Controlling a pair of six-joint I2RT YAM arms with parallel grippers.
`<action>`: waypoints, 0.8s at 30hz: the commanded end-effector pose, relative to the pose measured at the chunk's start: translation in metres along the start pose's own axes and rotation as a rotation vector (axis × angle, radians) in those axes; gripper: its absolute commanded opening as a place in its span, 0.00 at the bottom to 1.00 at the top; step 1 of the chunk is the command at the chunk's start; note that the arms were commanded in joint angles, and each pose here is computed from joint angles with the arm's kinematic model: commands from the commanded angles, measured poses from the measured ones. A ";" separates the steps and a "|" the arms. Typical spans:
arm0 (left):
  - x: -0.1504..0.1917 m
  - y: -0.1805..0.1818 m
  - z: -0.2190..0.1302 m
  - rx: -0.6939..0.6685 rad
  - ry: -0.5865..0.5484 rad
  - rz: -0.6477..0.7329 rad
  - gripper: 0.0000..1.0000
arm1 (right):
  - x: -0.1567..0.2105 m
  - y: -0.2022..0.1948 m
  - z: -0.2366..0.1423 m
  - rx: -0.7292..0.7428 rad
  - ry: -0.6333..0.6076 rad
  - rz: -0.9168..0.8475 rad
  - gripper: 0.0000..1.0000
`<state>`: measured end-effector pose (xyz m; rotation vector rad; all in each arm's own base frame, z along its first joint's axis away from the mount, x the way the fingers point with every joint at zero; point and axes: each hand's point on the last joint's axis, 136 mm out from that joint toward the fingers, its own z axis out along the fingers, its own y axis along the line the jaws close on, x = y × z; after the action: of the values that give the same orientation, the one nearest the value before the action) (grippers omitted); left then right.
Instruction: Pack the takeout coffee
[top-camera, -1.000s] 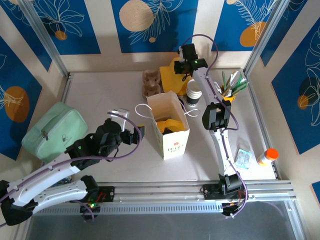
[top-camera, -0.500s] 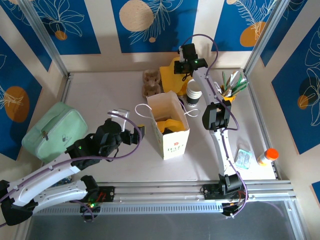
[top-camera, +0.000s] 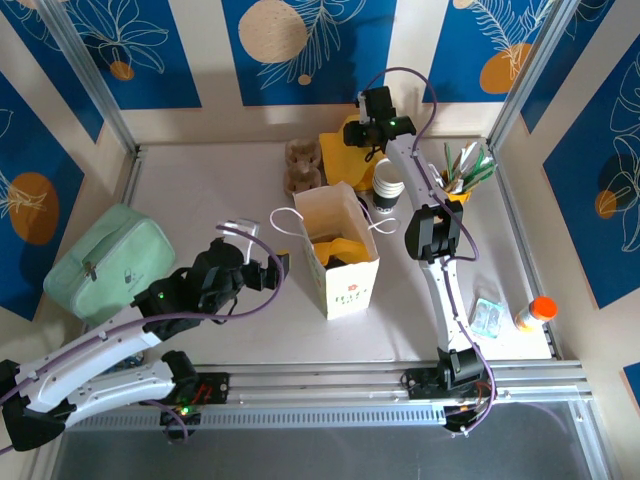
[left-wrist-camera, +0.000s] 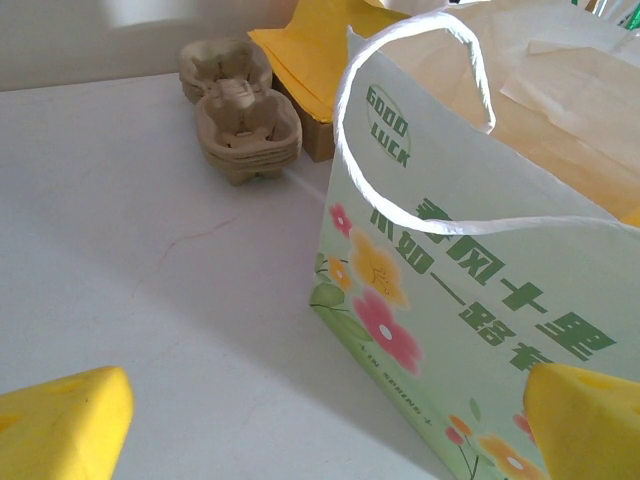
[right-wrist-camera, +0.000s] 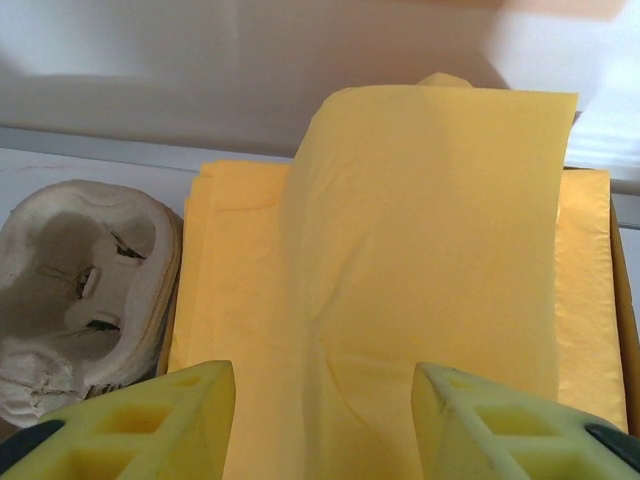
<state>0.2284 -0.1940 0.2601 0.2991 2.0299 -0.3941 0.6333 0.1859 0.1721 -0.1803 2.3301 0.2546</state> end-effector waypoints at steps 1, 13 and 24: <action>-0.002 0.003 -0.001 -0.005 -0.012 -0.027 1.00 | 0.019 -0.005 0.014 0.024 0.051 -0.006 0.49; -0.002 0.001 0.002 -0.006 -0.008 -0.017 1.00 | 0.014 -0.001 0.011 0.013 0.036 -0.014 0.24; -0.004 0.000 0.002 -0.002 -0.010 -0.012 1.00 | -0.026 0.008 -0.032 -0.015 -0.065 -0.020 0.15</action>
<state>0.2296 -0.1956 0.2566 0.3051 2.0395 -0.3850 0.6332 0.1830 0.1555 -0.1829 2.3605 0.2264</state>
